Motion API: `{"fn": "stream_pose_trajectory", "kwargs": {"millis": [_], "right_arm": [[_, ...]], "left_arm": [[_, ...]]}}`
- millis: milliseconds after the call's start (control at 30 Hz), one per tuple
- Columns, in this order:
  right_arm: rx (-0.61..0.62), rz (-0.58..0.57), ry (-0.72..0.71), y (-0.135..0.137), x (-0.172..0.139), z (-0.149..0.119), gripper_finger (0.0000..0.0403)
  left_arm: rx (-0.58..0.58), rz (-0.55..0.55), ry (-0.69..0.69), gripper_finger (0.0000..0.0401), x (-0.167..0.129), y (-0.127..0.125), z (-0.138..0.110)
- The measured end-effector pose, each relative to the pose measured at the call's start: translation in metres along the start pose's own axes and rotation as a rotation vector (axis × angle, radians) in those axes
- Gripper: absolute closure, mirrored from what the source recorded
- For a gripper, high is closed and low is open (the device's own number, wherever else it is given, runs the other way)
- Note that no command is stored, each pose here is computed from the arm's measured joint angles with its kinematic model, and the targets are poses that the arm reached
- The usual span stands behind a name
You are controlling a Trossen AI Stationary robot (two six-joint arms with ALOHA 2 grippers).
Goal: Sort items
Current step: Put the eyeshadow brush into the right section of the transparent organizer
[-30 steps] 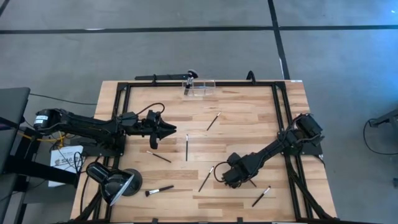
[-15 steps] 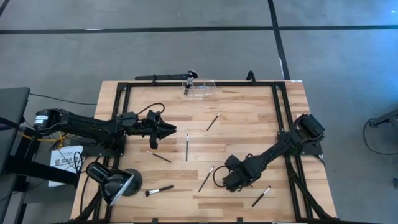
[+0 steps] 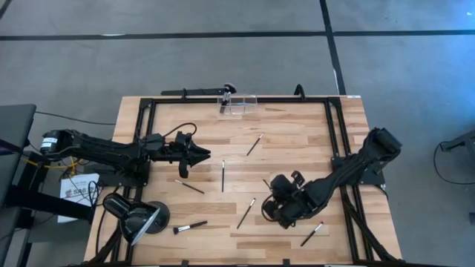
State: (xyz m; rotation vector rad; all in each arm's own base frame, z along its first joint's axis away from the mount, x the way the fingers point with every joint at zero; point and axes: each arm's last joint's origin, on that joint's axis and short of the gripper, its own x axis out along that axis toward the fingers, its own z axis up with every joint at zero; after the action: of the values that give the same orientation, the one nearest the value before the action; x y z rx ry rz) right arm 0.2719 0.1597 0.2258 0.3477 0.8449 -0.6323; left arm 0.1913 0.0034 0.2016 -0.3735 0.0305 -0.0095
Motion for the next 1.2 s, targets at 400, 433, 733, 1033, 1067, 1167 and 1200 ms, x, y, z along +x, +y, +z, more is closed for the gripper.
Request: {"fn": "stream_pose_trajectory", "kwargs": {"millis": [400,433,733,1033,1067,1167,1200], "right_arm": [[-0.133,-0.009,-0.188,-0.007,0.028,0.053,0.0402],[-0.148,-0.001,-0.196,-0.008,0.031,0.059,0.0402],[-0.286,0.065,-0.246,-0.035,0.065,0.118,0.0402],[-0.292,0.282,-0.410,-0.102,0.115,0.169,0.0402],[-0.290,0.280,-0.452,-0.109,0.116,0.174,0.0402],[-0.277,0.264,-0.620,-0.127,0.111,0.194,0.0401],[-0.271,0.251,-0.664,-0.133,0.110,0.198,0.0401]], "left_arm": [[0.062,0.034,-0.020,0.0311,0.000,0.005,0.003],[0.061,0.043,-0.023,0.0311,0.000,0.006,0.003],[0.112,0.070,-0.022,0.0311,-0.001,0.015,0.006],[0.122,0.000,0.012,0.0311,-0.001,0.012,0.004],[0.120,-0.003,0.022,0.0311,-0.001,0.012,0.003],[0.118,-0.010,0.037,0.0311,-0.001,0.011,0.001],[0.118,-0.012,0.042,0.0311,-0.001,0.010,0.000]]}}
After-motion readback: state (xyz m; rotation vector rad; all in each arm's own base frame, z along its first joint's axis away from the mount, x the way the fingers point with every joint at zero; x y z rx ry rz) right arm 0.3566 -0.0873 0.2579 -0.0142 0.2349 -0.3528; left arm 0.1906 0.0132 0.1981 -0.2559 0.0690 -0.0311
